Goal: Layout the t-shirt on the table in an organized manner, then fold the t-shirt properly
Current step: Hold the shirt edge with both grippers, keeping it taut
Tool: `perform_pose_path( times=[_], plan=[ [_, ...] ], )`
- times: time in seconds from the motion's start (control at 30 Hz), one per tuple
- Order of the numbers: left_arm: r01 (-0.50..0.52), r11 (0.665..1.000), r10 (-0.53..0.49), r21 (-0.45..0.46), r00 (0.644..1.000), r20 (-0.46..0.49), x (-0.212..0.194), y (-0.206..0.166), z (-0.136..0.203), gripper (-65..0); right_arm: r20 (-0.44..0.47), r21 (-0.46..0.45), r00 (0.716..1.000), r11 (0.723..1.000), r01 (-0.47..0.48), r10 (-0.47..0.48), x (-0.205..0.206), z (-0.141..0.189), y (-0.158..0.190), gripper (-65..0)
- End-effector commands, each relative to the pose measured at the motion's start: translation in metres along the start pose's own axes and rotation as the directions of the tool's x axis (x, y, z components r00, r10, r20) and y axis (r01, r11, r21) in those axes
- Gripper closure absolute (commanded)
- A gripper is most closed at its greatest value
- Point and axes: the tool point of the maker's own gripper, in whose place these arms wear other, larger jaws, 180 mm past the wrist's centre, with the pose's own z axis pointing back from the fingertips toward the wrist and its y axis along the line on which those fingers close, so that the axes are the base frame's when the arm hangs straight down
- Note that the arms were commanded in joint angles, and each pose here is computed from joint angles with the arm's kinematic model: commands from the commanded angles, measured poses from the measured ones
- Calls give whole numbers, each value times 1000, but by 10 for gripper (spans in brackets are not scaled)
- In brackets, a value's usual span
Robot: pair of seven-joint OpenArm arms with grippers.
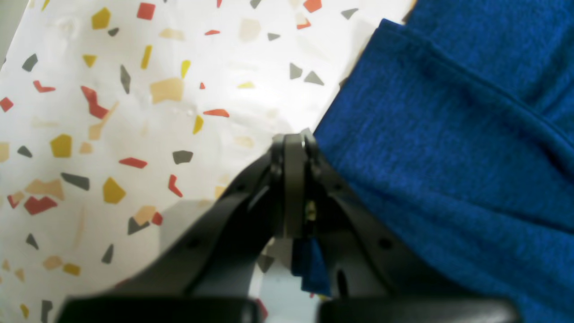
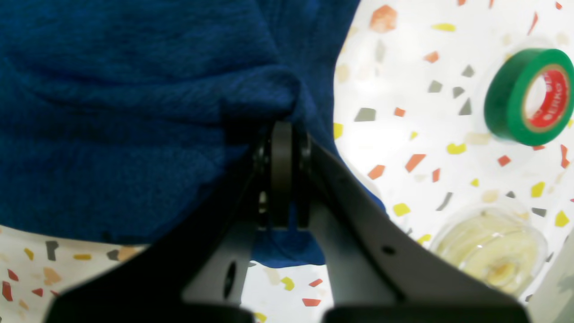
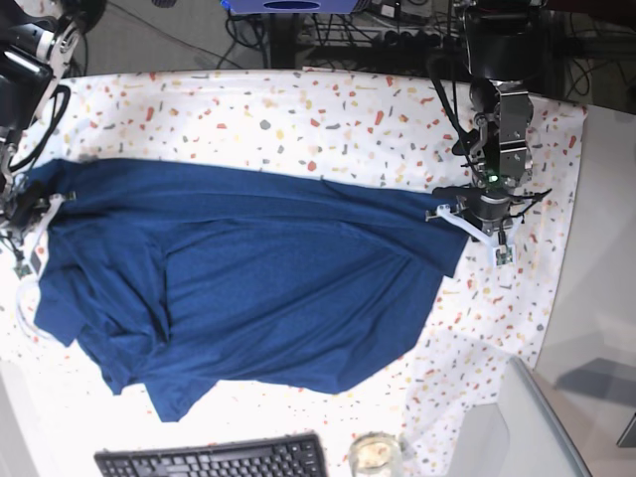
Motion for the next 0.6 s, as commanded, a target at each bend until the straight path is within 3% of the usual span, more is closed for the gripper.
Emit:
perform_pose_path(
  times=[0.0,0.23,0.4,0.57],
  plan=[
    [3,1000,-4,19,999,34,15,7,0,0,61,-33,998,999,-3,5,24,9,-16,-2],
    [3,1000,-4,19,999,34,15,7,0,0,87,-38,996,999,-3,6,39,12,-18,-2],
    [3,1000,-4,19,999,34,15,7,0,0,75,-23,994,996,-83,85,48,8,-5,-2],
    [3,1000,-4,19,999,34,15,7,0,0,78,-16,993,996,-93,94,51,7,-1,-2]
  ],
)
